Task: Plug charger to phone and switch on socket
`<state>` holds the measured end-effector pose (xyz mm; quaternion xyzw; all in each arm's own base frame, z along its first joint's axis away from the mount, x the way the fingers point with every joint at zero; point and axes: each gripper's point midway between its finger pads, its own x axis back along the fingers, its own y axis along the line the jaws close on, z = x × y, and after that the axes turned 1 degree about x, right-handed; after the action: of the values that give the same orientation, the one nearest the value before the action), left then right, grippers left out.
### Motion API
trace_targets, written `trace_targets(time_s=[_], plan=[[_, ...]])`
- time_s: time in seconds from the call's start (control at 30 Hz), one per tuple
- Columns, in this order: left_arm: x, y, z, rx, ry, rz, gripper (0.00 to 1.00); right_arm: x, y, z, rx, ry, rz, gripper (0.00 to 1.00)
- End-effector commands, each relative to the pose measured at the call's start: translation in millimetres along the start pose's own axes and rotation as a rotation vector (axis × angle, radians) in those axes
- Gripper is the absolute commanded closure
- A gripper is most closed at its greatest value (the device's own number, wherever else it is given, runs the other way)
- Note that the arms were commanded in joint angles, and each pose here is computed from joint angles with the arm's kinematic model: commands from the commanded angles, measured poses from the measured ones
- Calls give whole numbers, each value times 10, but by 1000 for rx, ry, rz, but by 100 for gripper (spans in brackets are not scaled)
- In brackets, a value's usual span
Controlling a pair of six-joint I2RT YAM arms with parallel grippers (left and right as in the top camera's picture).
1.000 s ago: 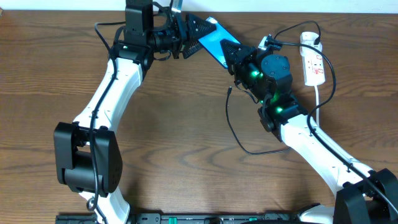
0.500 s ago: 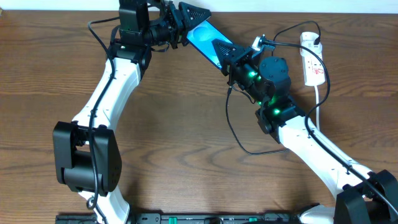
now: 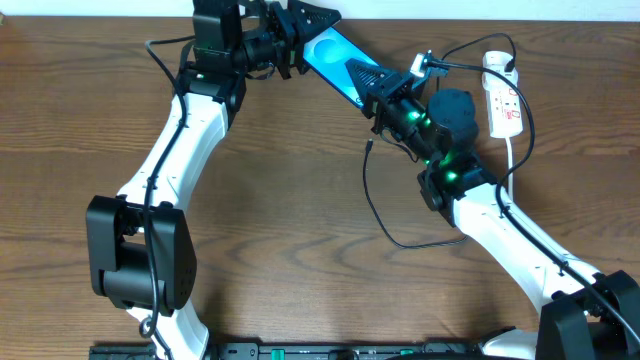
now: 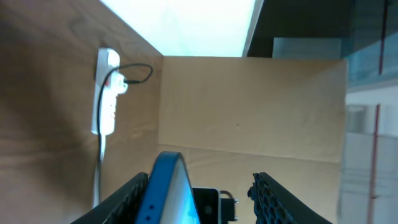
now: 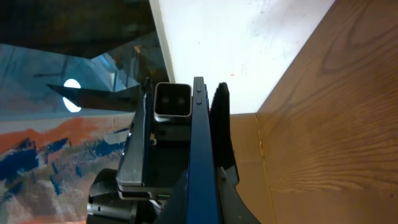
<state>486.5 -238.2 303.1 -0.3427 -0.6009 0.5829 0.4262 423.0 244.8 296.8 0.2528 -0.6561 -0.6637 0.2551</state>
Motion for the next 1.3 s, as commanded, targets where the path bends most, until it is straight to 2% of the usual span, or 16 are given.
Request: trace_targets(time_s=[0.0, 0.23, 0.57, 1.03, 1.27], plan=[[-10, -143, 36, 63, 2, 20, 46, 26, 111, 146, 25, 95, -35, 98], [34, -150, 48, 59, 27, 24, 47, 49, 184, 66, 53, 81, -65, 98], [-25, -179, 265, -24, 122, 36, 47, 0, 79, -38, 60, 28, -43, 98], [-223, -166, 540, -155, 183, 38, 47, -111, -2, -27, 45, 6, -58, 98], [-234, -169, 597, -150, 207, 40, 47, -100, 5, -79, 48, -7, -60, 98]])
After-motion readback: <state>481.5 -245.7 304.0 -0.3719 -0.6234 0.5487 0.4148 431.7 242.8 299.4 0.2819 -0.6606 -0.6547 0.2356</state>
